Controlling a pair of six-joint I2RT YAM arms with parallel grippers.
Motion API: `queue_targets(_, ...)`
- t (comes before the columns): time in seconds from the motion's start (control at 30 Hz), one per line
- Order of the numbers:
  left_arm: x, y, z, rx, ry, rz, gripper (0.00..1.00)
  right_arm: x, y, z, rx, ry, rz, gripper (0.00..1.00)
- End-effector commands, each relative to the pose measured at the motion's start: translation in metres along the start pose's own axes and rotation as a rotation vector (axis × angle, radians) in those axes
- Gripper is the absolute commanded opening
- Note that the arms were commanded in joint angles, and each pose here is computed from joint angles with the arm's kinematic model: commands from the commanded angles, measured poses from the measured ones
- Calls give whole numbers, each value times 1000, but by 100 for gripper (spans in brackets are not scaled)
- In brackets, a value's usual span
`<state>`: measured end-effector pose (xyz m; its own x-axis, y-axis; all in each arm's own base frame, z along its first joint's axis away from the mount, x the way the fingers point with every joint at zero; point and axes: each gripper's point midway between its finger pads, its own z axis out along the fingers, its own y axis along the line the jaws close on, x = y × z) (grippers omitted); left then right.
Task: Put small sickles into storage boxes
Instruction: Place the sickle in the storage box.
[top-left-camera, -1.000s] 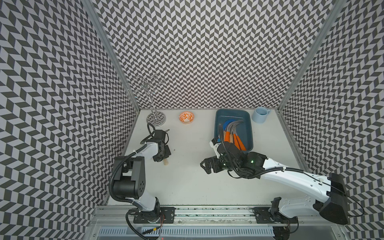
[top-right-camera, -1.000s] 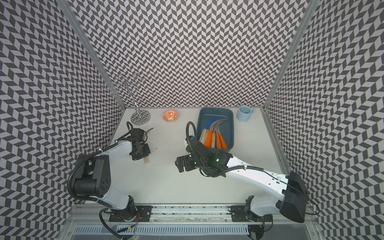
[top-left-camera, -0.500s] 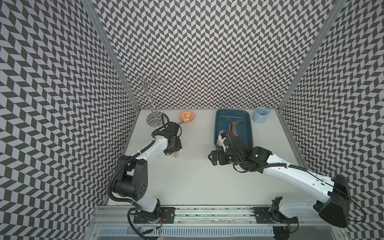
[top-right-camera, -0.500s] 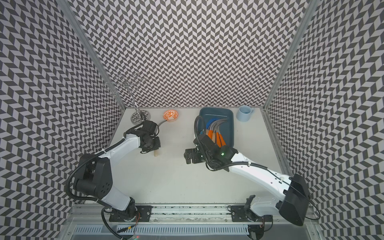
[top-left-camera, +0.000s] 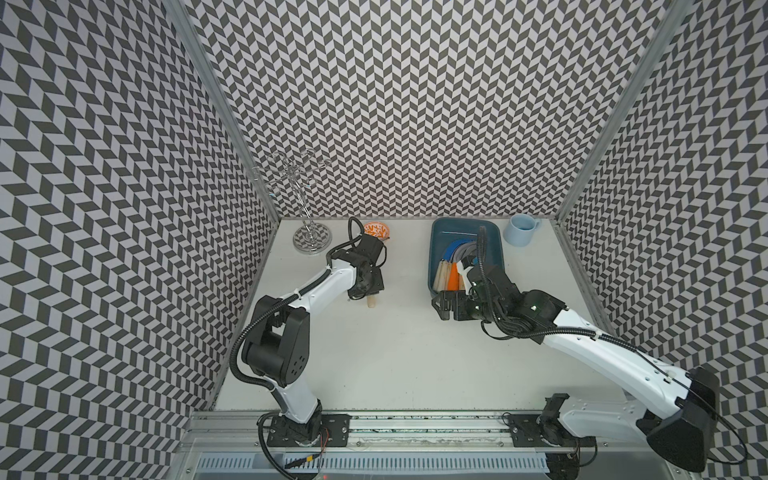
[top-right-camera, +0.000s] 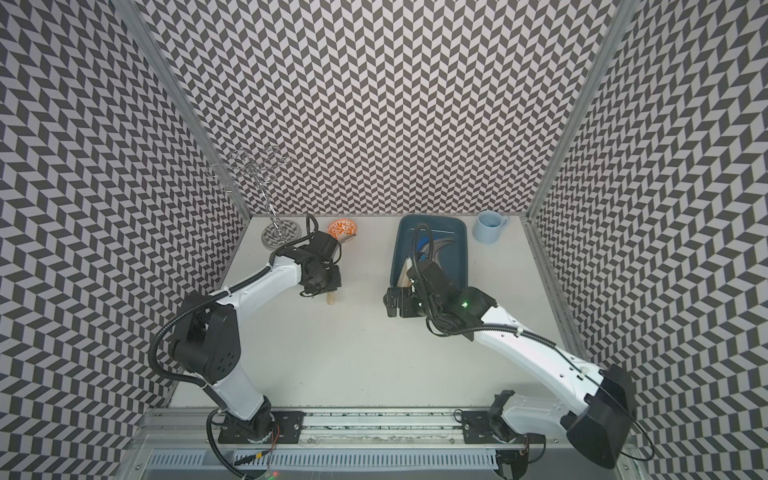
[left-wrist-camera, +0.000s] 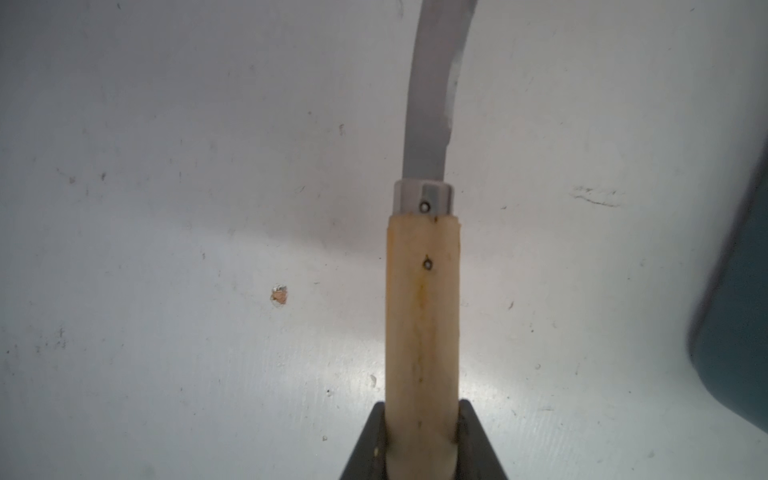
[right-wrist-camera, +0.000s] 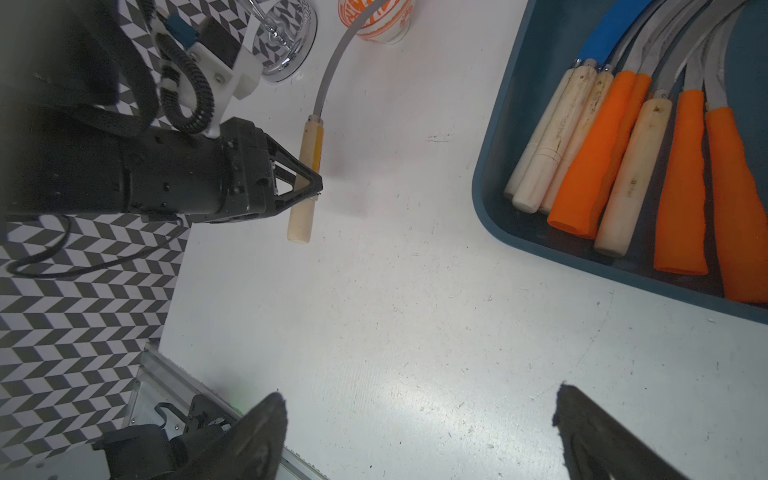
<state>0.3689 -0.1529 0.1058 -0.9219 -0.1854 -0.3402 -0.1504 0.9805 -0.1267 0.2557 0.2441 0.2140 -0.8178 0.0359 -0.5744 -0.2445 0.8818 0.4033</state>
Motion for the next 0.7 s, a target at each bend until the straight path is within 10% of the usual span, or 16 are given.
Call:
queue_targets(0.0,-9,-25,-11,22,-25,8,0,-6,-6,-7,8,-27,-2,100)
queue_targets(0.67,-14,-182,-11,186,-4,165,0,-19,-64,-32,135,-58,73,99)
